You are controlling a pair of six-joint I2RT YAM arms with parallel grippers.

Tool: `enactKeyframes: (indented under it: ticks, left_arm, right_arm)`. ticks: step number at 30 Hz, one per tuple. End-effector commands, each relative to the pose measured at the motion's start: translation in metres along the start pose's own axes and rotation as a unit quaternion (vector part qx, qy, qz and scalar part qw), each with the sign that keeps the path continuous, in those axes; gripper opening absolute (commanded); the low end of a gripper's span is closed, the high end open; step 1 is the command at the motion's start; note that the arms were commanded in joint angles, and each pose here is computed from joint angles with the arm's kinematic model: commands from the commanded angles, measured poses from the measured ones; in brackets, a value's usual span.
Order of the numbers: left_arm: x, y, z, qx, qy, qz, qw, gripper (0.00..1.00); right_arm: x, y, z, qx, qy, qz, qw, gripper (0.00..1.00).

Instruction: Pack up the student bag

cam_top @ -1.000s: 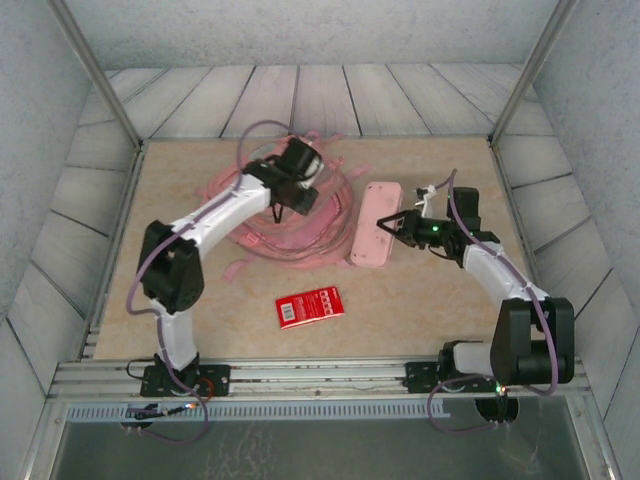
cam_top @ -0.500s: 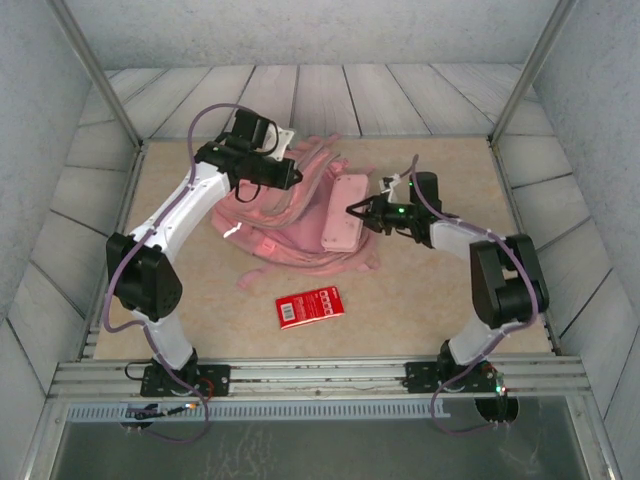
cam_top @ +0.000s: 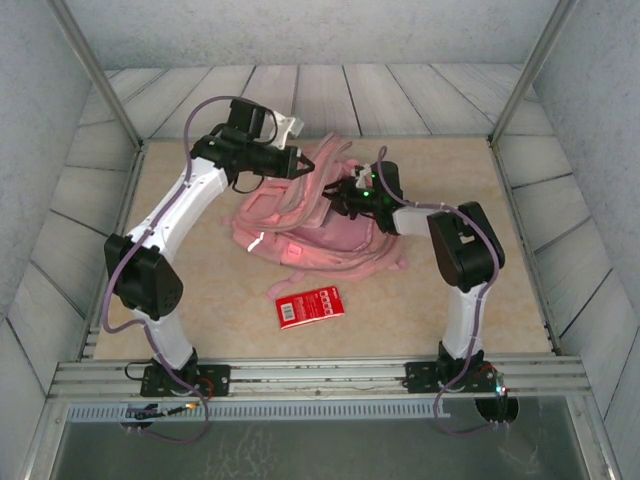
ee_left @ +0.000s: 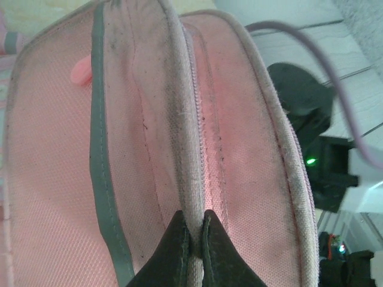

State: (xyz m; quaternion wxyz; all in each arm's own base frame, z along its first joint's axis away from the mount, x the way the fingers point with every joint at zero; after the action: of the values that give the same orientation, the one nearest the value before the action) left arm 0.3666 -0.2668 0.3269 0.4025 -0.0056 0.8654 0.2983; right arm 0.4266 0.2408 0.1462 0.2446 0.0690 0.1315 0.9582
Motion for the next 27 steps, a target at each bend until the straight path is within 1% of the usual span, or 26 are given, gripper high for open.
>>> enactKeyframes:
  ticks: [1,5,8,12,19,23,27]
  left_arm:
    - [-0.053,0.027,-0.04,0.077,-0.093,-0.105,0.987,0.0]
    - [-0.058,0.025,-0.041,0.087,-0.095,-0.119,0.984,0.0]
    - [-0.059,0.021,-0.041,0.11,-0.091,-0.129,0.981,0.0]
    - [-0.056,0.017,-0.039,0.119,-0.089,-0.135,0.98,0.0]
    - [-0.05,0.02,-0.044,0.144,-0.09,-0.141,0.975,0.0]
    - [-0.045,0.023,-0.047,0.148,-0.098,-0.145,0.973,0.0]
    - [-0.037,0.022,-0.044,0.143,-0.094,-0.142,0.975,0.0]
  right_arm:
    - [0.003,-0.023,0.006,-0.019,-0.019,-0.004,1.0,0.22]
    - [0.013,-0.046,-0.003,0.007,-0.022,0.0,1.0,0.22]
    - [0.018,-0.056,-0.005,0.013,-0.026,-0.001,1.0,0.22]
    - [0.024,-0.07,-0.005,0.022,-0.023,0.002,0.999,0.23]
    - [0.021,-0.09,-0.02,0.035,-0.035,0.014,0.999,0.26]
    - [0.024,-0.095,-0.029,0.041,-0.041,0.028,0.998,0.31]
    - [0.031,-0.083,-0.031,0.057,-0.015,0.042,0.997,0.42]
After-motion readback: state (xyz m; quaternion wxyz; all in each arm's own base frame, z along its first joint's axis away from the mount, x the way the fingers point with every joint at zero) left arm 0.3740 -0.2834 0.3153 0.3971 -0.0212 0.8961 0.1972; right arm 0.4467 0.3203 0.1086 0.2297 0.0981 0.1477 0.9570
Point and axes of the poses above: each hand's point on the last joint's axis, 136 mm out from that joint toward the fingers, its own y axis back along the fingers, its own z axis along the line the jaws close on, x = y × z, the point moved 6 cm from there along y, back along the fingers, and after that the axes turned 8 degrees about -y, right-handed, at the moved point
